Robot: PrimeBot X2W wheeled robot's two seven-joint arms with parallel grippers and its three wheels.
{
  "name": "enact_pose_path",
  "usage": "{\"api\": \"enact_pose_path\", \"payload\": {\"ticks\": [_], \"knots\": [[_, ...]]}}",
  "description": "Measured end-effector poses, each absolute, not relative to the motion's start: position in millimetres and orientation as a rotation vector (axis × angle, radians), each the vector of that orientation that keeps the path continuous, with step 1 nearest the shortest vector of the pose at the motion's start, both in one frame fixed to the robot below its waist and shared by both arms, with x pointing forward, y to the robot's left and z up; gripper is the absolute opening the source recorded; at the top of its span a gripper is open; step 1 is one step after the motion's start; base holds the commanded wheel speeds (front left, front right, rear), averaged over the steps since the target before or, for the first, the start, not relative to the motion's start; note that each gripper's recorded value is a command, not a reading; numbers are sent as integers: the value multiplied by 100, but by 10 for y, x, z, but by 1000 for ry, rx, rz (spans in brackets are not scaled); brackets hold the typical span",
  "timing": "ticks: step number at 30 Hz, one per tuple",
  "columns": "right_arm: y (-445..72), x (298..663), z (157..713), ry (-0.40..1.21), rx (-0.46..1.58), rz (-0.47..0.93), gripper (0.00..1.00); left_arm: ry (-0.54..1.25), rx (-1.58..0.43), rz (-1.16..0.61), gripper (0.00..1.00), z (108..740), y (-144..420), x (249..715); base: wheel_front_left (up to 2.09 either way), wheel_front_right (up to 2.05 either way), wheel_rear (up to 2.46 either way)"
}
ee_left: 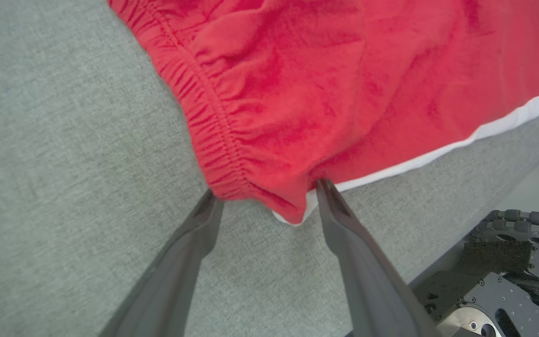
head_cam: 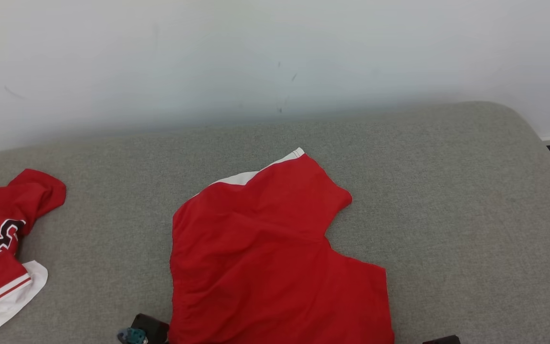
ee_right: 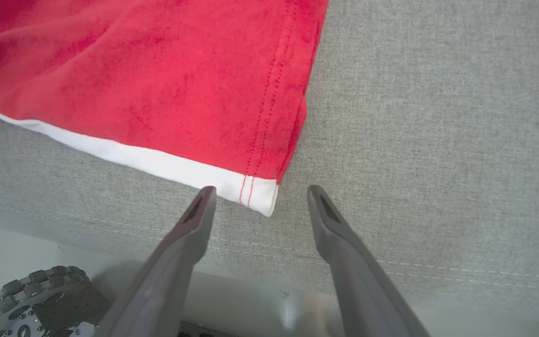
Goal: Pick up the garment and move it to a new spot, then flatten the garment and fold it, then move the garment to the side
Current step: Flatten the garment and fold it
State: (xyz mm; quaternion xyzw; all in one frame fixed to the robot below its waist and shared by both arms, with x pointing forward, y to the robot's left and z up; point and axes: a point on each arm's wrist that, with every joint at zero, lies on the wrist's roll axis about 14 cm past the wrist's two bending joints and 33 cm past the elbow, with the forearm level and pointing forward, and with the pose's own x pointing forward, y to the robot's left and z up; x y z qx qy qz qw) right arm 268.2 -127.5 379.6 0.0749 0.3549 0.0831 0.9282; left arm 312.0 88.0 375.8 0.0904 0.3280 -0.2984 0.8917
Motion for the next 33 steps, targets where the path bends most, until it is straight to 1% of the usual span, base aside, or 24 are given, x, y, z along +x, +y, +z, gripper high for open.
{"api": "enact_pose_path", "payload": {"ticks": [7,9,11,12,13,14,15,16,17,18,20,23,25,26,27,29,30,31,32,33], "knots": [[-1249,2753,3788,736,158,168,100,683,153,-612,100,3755,867,3193,0,0,0],[-1236,2752,3781,740,159,171,98,683,154,-608,100,3747,883,3204,0,0,0],[-1237,2750,3770,745,159,168,88,685,150,-607,100,3735,891,3198,0,0,0],[-1239,2744,3757,752,158,168,78,687,149,-606,100,3732,894,3197,0,0,0],[-1240,2734,3741,761,158,167,62,684,148,-607,100,3733,897,3198,0,0,0],[-1240,2720,3722,770,157,167,49,685,148,-607,100,3729,902,3195,0,0,0],[-1239,2706,3704,780,156,167,46,687,151,-608,100,3723,910,3191,0,0,0],[-1242,2699,3693,784,156,166,38,687,156,-610,100,3719,913,3189,0,0,0],[-1246,2699,3688,786,156,162,34,685,158,-613,100,3720,912,3193,0,0,0],[-1252,2701,3683,789,156,159,27,681,160,-614,100,3728,911,3206,0,0,0],[-1256,2696,3670,796,156,158,27,679,160,-614,100,3733,911,3218,0,0,0],[-1255,2693,3657,804,155,157,24,681,154,-614,100,3719,912,3208,0,0,0],[-1258,2692,3650,807,154,154,8,683,157,-614,100,3713,918,3210,0,0,0],[-1259,2691,3647,808,154,154,9,685,158,-612,100,3709,925,3214,0,0,0],[-1261,2688,3642,812,154,152,17,686,159,-610,100,3707,934,3222,0,0,0],[-1263,2682,3632,819,153,152,45,685,164,-605,100,3713,961,3248,0,0,0],[-1263,2683,3631,819,153,152,53,683,164,-603,100,3713,970,3252,0,0,0],[-1263,2684,3629,820,153,152,72,682,164,-602,100,3709,975,3250,0,0,0],[-1262,2684,3627,821,153,152,75,684,164,-602,100,3703,978,3248,0,0,0],[-1261,2684,3624,822,153,152,81,684,164,-602,100,3700,980,3248,0,0,0]]}}
